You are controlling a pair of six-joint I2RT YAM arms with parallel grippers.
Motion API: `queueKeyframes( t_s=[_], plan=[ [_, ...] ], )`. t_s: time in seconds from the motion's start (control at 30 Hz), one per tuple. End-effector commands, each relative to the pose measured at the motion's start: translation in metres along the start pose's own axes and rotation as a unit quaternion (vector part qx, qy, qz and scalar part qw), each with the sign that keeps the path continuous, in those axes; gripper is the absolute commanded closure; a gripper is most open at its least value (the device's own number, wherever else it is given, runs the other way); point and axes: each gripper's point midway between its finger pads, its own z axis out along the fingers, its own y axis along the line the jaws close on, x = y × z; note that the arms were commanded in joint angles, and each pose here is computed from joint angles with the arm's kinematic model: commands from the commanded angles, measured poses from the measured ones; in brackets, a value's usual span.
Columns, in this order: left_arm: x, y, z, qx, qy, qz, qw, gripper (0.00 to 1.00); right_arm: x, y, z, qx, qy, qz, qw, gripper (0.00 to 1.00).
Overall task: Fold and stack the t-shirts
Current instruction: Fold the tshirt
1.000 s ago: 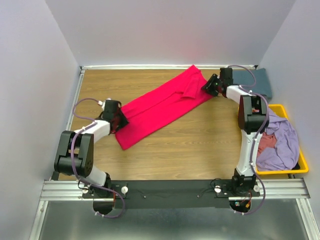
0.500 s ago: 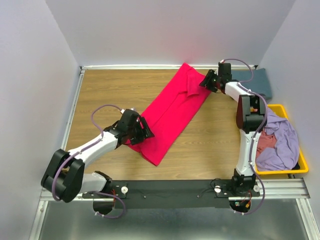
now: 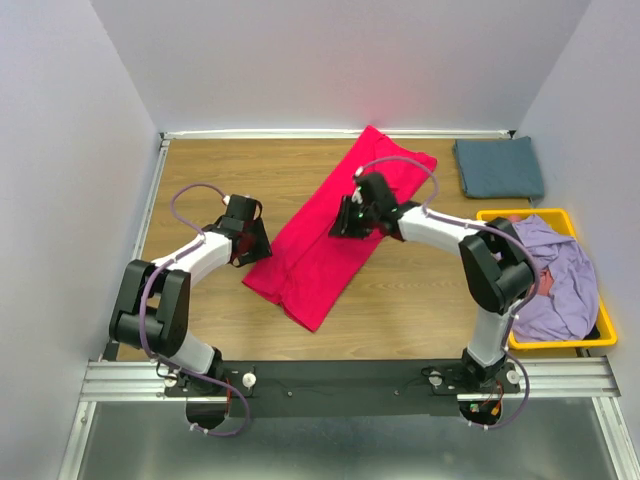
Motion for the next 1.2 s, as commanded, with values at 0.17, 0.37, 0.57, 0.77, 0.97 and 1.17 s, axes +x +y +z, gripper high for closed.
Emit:
queueKeyframes(
  t_s=[0.17, 0.37, 0.57, 0.77, 0.97, 1.17],
  plan=[
    [0.075, 0.003, 0.001, 0.046, 0.096, 0.046, 0.993, 0.50, 0.096, -0.023, 0.009, 0.052, 0.097, 0.045, 0.993, 0.63],
    [0.117, -0.010, -0.022, 0.057, 0.136, 0.047, 0.988, 0.50, 0.143, -0.075, -0.011, 0.119, 0.135, 0.055, 0.982, 0.63],
    [0.166, -0.036, -0.048, 0.099, 0.195, 0.069, 0.973, 0.50, 0.174, -0.118, -0.052, 0.166, 0.166, 0.067, 0.970, 0.62],
    [0.209, -0.061, -0.077, 0.160, 0.234, 0.125, 0.951, 0.50, 0.143, -0.134, -0.095, 0.227, 0.117, 0.029, 0.966, 0.57],
    [0.218, -0.085, -0.098, 0.217, 0.219, 0.159, 0.938, 0.31, 0.085, -0.120, -0.113, 0.240, 0.037, 0.010, 0.970, 0.53],
    [0.162, -0.118, -0.109, 0.252, 0.130, 0.127, 0.950, 0.21, 0.011, -0.096, -0.109, 0.235, -0.047, -0.041, 0.970, 0.51]
  ],
)
